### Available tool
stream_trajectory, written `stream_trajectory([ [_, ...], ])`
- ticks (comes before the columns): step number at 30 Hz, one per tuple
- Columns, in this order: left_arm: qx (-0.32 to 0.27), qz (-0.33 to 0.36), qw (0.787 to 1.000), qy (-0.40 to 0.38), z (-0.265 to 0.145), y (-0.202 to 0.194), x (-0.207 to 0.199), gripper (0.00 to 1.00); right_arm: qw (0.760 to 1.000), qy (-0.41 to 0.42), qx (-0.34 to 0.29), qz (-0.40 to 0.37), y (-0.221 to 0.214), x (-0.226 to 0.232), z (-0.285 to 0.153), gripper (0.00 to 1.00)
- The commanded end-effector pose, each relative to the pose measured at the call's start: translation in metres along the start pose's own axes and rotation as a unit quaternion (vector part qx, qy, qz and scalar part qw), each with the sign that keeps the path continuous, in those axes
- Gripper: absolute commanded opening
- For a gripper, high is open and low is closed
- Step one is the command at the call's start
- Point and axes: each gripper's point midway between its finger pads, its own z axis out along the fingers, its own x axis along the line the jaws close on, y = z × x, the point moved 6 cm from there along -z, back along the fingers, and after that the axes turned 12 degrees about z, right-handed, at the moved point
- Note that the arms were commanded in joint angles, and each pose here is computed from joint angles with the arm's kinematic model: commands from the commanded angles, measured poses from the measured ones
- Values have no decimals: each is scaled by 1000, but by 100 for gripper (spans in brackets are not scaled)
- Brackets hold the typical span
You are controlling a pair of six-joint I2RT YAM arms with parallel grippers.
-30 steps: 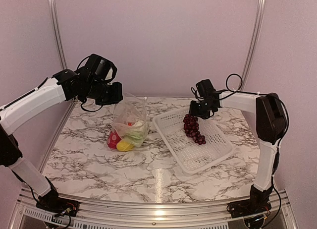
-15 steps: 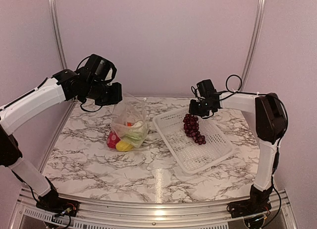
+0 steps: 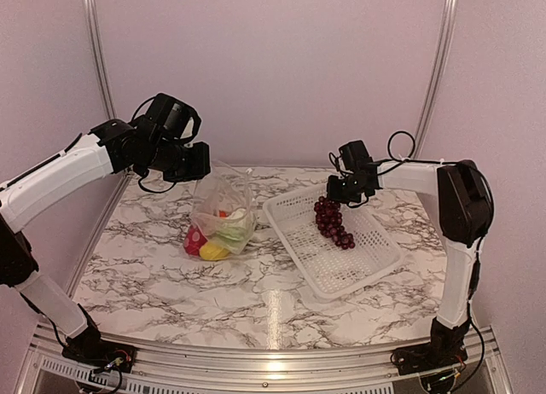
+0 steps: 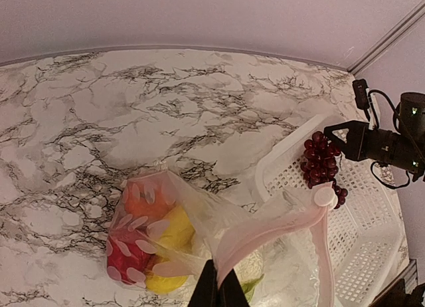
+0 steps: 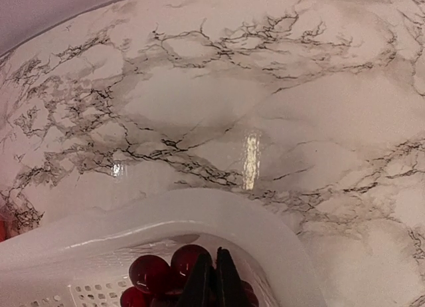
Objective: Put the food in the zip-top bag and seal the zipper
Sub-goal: Pick up the fake fruit from the bin.
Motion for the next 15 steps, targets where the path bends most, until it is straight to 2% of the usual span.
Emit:
stream_trajectory([
  [1, -1, 4, 1000, 7, -9, -1, 4, 0, 1000, 8, -14, -7, 9, 3, -22, 0],
  [15, -4, 15, 1000, 18, -7, 0, 7, 0, 993, 80, -88, -12, 49, 37, -128, 0],
])
